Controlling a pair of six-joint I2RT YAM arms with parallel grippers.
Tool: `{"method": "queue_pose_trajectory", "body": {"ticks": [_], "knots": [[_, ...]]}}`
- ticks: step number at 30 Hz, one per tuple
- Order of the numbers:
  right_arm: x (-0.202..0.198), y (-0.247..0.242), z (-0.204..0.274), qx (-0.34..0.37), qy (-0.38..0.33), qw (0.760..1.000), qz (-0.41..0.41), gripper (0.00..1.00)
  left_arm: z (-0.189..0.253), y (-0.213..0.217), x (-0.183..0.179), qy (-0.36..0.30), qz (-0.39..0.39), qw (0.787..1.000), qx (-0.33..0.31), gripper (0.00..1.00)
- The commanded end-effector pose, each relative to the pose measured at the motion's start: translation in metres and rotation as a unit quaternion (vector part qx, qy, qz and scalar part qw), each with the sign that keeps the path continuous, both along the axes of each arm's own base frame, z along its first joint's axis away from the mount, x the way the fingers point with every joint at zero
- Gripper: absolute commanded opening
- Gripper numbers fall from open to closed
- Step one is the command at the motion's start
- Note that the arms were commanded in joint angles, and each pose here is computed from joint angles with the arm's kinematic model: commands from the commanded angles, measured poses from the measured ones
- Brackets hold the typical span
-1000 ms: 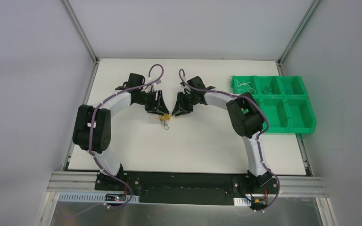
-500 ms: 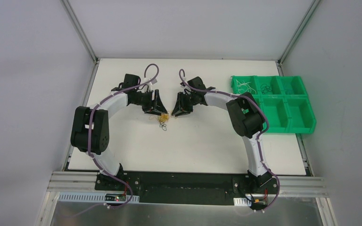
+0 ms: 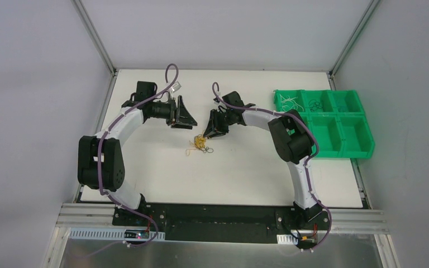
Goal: Untangle the cables
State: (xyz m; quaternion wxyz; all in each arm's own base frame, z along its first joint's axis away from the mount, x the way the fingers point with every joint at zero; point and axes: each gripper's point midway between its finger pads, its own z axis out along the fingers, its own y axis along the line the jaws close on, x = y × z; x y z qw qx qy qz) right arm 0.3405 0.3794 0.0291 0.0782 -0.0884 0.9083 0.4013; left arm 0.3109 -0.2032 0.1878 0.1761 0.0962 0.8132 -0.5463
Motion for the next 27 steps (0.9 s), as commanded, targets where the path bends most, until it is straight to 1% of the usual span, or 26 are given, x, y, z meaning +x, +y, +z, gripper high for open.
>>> {"method": "queue_pose_trajectory", "body": {"ticks": [1, 3, 5, 6, 9, 12, 19, 24, 27], "knots": [[-0.012, -0.014, 0.005, -0.023, -0.010, 1.000, 0.016, 0.34, 0.009, 0.001, -0.011, 0.024, -0.009, 0.999, -0.029, 0.63], [-0.013, -0.021, 0.023, -0.005, -0.036, 0.999, 0.033, 0.37, 0.004, 0.005, -0.005, 0.019, 0.013, 1.000, -0.007, 0.61], [-0.017, -0.030, 0.038, 0.005, -0.062, 0.997, 0.043, 0.38, -0.014, 0.015, 0.001, 0.024, 0.046, 0.998, 0.043, 0.56], [-0.019, -0.034, 0.042, 0.005, -0.067, 0.996, 0.051, 0.38, -0.028, 0.022, 0.001, 0.024, 0.056, 0.995, 0.077, 0.53], [-0.025, -0.037, 0.044, 0.003, -0.058, 0.996, 0.064, 0.39, -0.055, 0.030, 0.002, 0.032, 0.069, 0.990, 0.119, 0.46], [-0.025, -0.033, 0.042, 0.008, -0.038, 0.998, 0.052, 0.38, -0.067, 0.024, 0.004, 0.051, 0.058, 0.989, 0.122, 0.42], [-0.022, -0.014, 0.043, 0.018, -0.036, 0.999, 0.036, 0.39, -0.079, -0.009, -0.004, 0.058, 0.007, 0.990, 0.128, 0.41], [-0.018, -0.011, 0.044, 0.017, -0.037, 0.999, 0.031, 0.39, -0.097, -0.013, -0.001, 0.075, 0.016, 0.984, 0.159, 0.39], [-0.017, -0.010, 0.044, 0.017, -0.038, 0.999, 0.030, 0.39, -0.102, -0.012, 0.002, 0.079, 0.021, 0.983, 0.166, 0.39]]}}
